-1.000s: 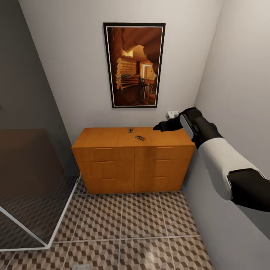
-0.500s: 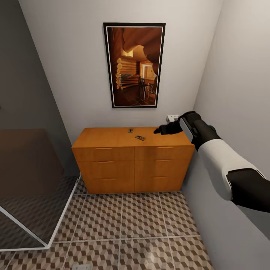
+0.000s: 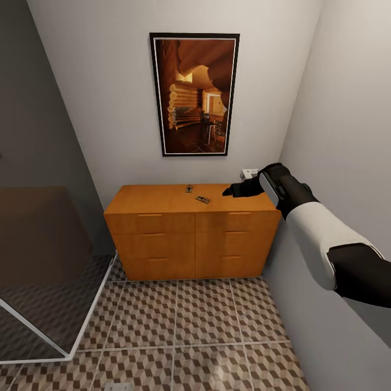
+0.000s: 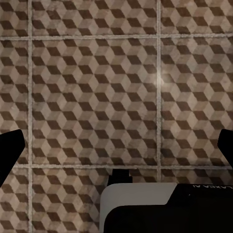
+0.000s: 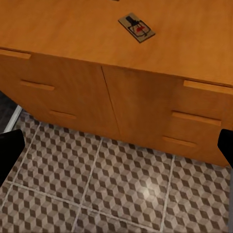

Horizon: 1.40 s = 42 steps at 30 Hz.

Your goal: Take the four mousetraps from the cabinet in the bathroom and place them on the bathroom floor. Make sure all four end up on the same floor surface, and ensure that at least two of them are either under or directly next to the same bathroom sink.

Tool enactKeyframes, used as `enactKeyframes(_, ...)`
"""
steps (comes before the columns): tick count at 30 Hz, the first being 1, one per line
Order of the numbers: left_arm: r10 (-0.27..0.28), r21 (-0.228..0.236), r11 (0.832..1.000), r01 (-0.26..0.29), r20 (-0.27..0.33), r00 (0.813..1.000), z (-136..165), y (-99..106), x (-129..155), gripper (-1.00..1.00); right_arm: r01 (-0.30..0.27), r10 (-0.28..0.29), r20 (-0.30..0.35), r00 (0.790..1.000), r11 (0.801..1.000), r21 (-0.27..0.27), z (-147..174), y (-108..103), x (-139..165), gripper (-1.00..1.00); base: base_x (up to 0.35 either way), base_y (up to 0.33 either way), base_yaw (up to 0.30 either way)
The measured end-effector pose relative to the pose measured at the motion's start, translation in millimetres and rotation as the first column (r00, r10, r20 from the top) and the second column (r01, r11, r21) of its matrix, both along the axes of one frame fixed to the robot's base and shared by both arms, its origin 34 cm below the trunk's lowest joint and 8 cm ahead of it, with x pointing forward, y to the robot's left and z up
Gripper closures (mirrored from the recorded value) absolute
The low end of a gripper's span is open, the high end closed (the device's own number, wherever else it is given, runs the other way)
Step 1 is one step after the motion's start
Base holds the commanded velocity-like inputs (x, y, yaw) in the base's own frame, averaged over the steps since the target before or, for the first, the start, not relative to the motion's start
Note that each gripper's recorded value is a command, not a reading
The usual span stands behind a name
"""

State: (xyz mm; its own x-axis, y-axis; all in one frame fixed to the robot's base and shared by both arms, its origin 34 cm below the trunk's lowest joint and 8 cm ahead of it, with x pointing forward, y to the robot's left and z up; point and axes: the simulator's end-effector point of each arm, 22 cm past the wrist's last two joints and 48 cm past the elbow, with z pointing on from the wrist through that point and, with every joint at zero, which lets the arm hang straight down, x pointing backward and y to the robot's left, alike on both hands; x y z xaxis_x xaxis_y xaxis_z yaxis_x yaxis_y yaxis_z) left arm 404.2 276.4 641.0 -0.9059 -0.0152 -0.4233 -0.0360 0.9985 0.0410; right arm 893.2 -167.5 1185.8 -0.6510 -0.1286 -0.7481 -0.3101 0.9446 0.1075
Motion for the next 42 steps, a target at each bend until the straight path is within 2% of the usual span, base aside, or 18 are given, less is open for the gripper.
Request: enactKeyframes(42, 0.000, 0.000, 1.000, 0.000, -0.001, 1.000, -0.2, 0.2, -1.2, -1.00, 0.013, -0.014, -0.060, 0.998, 1.000, -0.010, -28.1, -5.0, -5.9, -1.00, 0.136, 0.001, 0.000)
